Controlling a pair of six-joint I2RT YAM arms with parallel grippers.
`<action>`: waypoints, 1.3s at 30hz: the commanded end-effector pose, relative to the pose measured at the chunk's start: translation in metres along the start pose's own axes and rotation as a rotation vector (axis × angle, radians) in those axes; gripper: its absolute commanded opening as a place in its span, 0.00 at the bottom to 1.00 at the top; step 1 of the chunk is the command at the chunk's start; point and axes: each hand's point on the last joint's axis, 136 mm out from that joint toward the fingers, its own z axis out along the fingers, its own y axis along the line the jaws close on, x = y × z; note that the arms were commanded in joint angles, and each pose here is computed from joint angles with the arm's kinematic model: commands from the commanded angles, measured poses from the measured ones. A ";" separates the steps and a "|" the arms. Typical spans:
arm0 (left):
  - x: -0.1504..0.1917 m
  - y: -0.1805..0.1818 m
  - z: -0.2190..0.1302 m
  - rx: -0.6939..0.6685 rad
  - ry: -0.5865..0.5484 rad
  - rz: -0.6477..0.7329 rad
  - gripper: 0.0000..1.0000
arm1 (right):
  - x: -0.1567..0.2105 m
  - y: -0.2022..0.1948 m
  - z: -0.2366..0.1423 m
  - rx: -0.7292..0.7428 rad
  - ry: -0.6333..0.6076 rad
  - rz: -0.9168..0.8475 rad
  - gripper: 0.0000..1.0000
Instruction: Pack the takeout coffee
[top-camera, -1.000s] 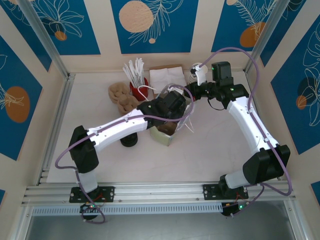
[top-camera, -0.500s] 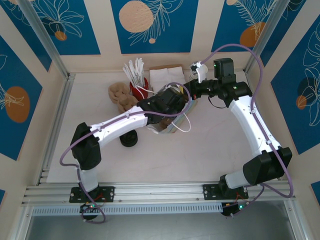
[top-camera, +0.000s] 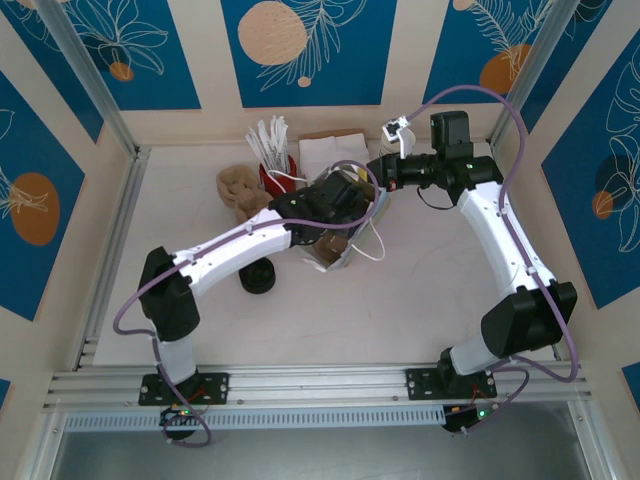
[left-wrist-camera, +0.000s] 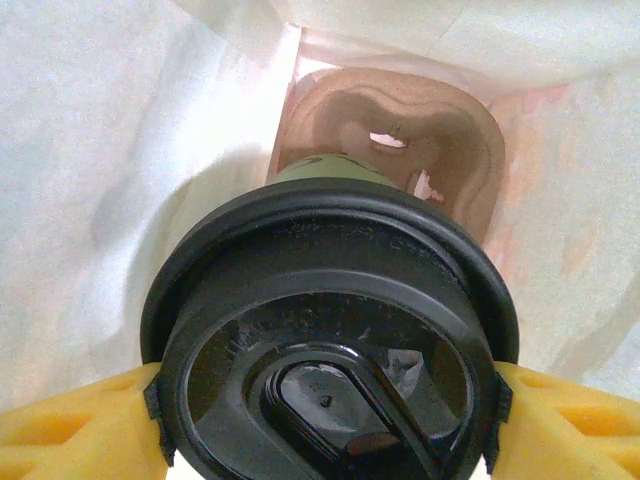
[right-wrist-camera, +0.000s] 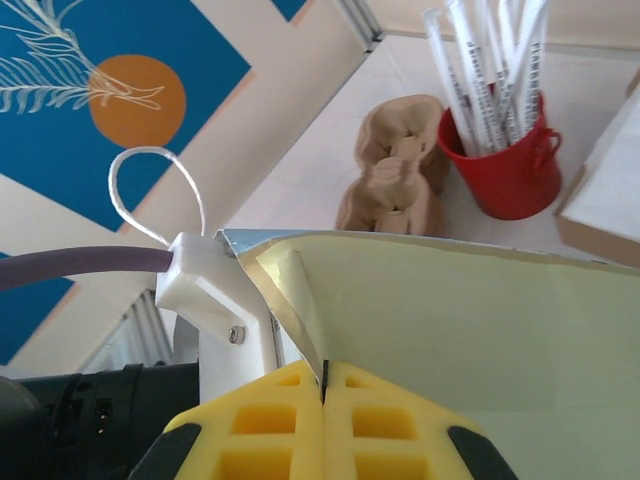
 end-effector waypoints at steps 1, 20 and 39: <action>-0.020 0.004 -0.040 0.001 -0.068 -0.004 0.73 | -0.002 0.030 0.004 -0.157 0.028 0.062 0.00; 0.012 0.009 -0.053 -0.045 -0.020 -0.021 0.73 | 0.044 0.030 0.027 -0.224 0.139 0.144 0.00; 0.037 0.013 -0.015 -0.065 0.068 -0.020 0.72 | 0.033 0.030 0.040 -0.224 0.134 0.012 0.00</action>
